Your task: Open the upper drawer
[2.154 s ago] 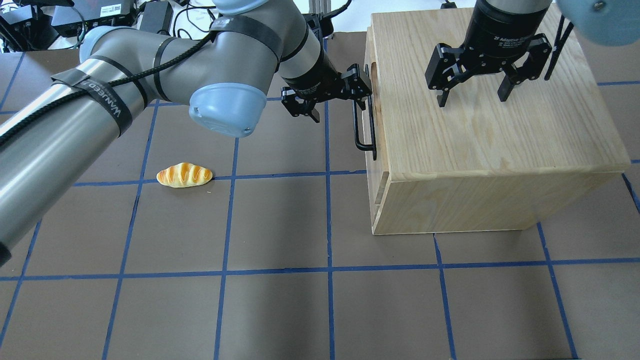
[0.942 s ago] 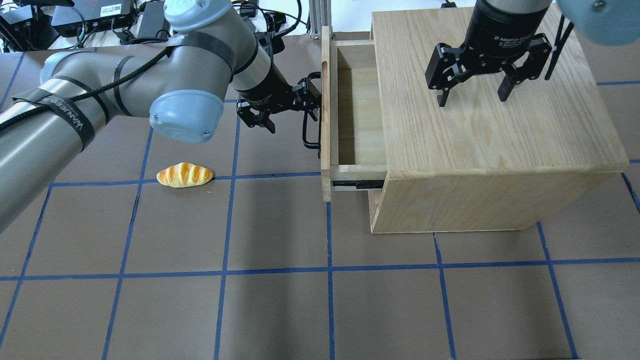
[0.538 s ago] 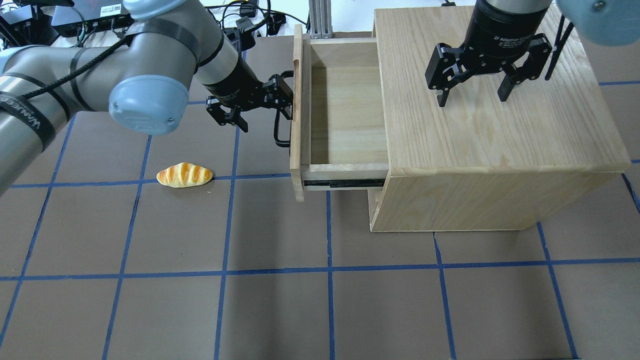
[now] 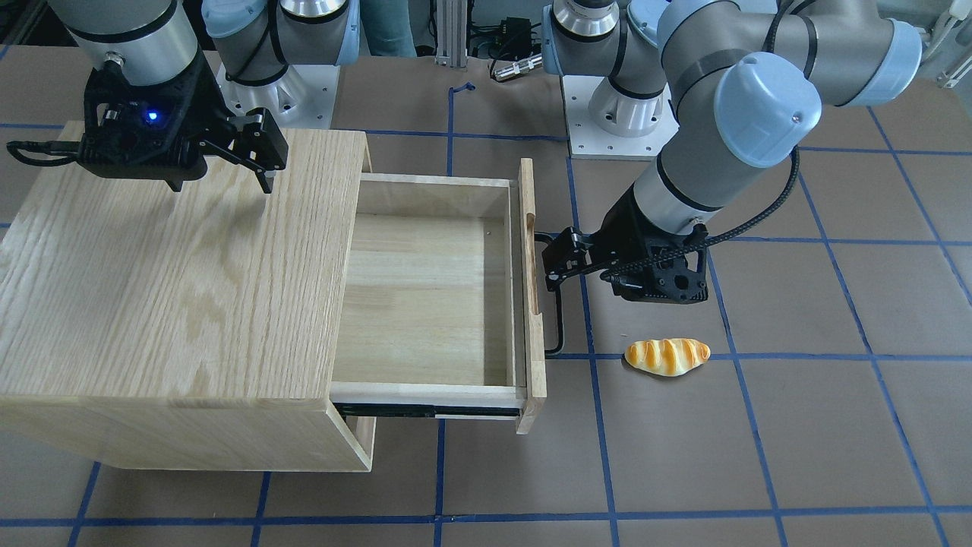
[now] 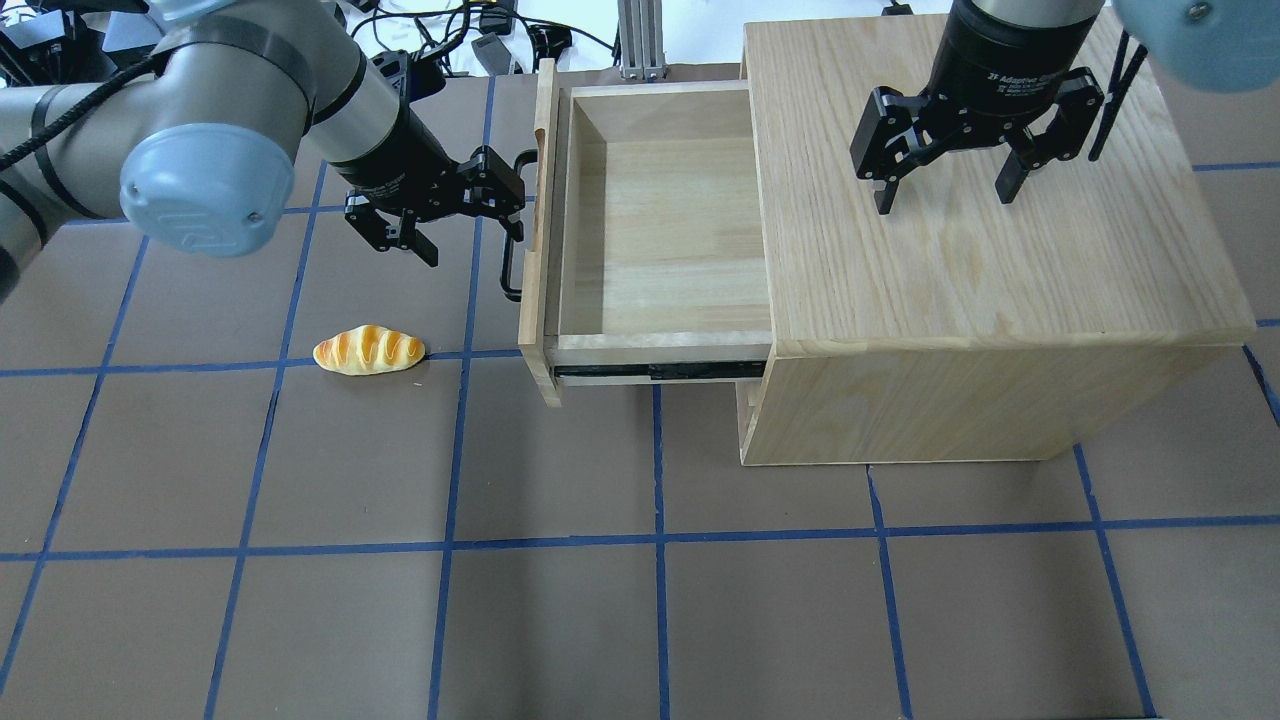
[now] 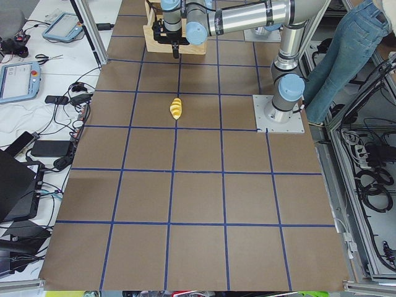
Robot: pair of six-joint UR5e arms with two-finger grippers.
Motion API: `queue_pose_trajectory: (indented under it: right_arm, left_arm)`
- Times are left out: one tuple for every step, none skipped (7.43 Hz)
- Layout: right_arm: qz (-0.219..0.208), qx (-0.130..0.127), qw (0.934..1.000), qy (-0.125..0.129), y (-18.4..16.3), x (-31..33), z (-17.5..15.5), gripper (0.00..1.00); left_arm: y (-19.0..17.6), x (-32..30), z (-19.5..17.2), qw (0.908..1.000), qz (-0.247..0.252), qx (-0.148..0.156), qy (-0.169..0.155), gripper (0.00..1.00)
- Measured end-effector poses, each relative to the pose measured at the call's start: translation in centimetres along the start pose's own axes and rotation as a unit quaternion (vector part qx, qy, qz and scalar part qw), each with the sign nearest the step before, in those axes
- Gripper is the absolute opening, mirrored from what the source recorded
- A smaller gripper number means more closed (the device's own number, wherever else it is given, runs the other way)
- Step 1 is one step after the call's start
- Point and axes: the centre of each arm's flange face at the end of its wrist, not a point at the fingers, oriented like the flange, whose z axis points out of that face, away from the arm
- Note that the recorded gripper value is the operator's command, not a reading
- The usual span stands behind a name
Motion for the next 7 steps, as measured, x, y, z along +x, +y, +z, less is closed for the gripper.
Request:
queue_pose_trajectory:
  right_arm:
    - [0.0,0.0,1.0,0.0,0.0,0.0,0.0,1.0]
    - [0.0,0.0,1.0,0.0,0.0,0.0,0.0,1.0]
    - [0.0,0.0,1.0,0.0,0.0,0.0,0.0,1.0]
    - [0.0,0.001,1.0,0.0,0.0,0.0,-0.1,1.0]
    - [0.0,0.0,1.0,0.0,0.0,0.0,0.0,1.0]
    - [0.0,0.0,1.0,0.0,0.0,0.0,0.0,1.0]
    - [0.0,0.0,1.0,0.0,0.0,0.0,0.0,1.0]
  left_arm:
    - [-0.1,-0.8,-0.3,1.0,0.003,-0.002,0.0,1.0]
    - [-0.3,-1.8,-0.6,1.0,0.006,-0.003,0.0,1.0]
    - [-0.5,-2.6,-1.2,1.0,0.007,-0.001,-0.001,1.0]
    - [-0.3,-3.1,-2.3,0.9999,0.006,0.002,-0.011,1.0]
    - [0.4,-3.1,-3.9,0.9994,0.008,0.001,-0.035,1.0]
    - [1.7,-2.4,-6.3,0.9984,0.014,0.006,-0.054,1.0]
    - [3.2,-1.3,-8.9,0.9975,0.023,0.018,-0.064,1.0]
